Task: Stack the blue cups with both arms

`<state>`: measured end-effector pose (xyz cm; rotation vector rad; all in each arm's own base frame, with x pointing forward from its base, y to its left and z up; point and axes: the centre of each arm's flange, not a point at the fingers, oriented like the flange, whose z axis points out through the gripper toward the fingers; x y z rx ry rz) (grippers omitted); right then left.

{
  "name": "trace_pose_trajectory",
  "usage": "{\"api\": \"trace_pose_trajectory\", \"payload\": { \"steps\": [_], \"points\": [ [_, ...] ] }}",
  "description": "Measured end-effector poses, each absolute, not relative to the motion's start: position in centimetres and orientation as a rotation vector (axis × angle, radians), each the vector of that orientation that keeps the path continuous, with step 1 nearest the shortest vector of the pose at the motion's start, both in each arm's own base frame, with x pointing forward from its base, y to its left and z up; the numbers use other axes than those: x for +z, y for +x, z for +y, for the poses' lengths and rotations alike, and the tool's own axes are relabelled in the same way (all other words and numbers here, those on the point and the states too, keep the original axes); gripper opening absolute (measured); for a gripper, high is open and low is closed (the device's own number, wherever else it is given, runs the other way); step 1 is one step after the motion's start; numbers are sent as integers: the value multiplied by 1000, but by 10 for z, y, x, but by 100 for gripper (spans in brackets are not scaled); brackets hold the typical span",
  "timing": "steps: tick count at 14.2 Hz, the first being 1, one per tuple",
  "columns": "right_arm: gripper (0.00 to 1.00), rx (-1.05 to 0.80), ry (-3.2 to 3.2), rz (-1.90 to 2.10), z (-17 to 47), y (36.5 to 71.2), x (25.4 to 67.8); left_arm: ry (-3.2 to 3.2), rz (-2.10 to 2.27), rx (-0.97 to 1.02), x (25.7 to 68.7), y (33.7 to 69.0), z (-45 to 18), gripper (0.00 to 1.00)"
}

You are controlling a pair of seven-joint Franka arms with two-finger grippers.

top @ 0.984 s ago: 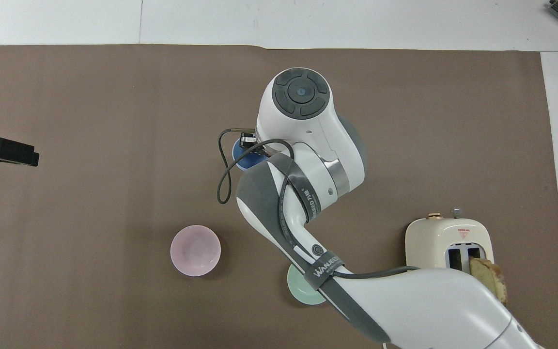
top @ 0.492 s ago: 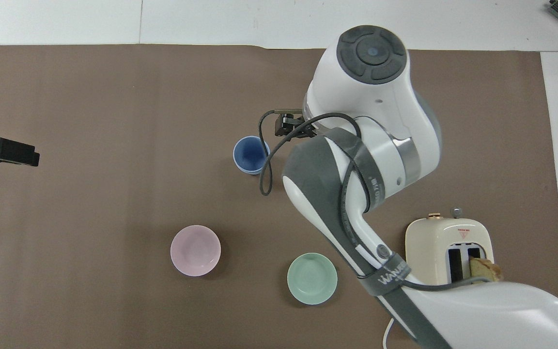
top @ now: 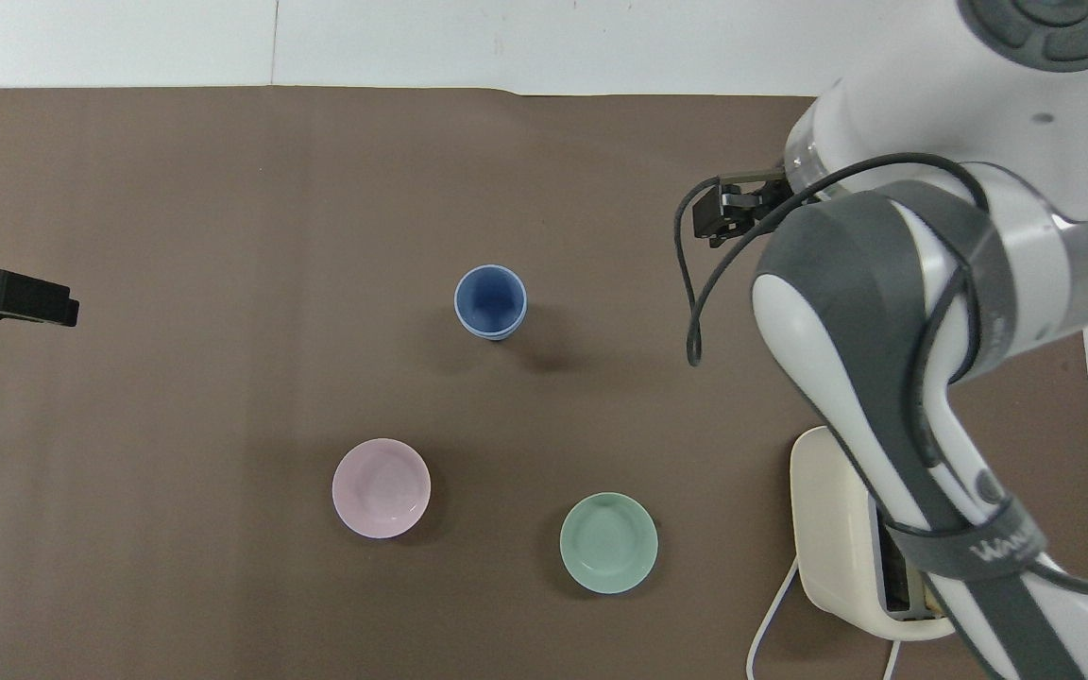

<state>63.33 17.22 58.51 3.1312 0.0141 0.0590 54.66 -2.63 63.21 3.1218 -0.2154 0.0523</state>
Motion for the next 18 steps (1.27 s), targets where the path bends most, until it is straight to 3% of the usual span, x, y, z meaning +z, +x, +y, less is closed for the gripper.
{"api": "trace_pose_trajectory", "payload": {
  "steps": [5, 18],
  "points": [
    [100, 42, 3120, -10, 117, 619, 620, 3122, -216, 43, 632, 545, -26, 100],
    [100, -13, 3099, -138, 61, 569, 636, 3122, -206, 44, 633, 545, -23, 100]
  ]
}}
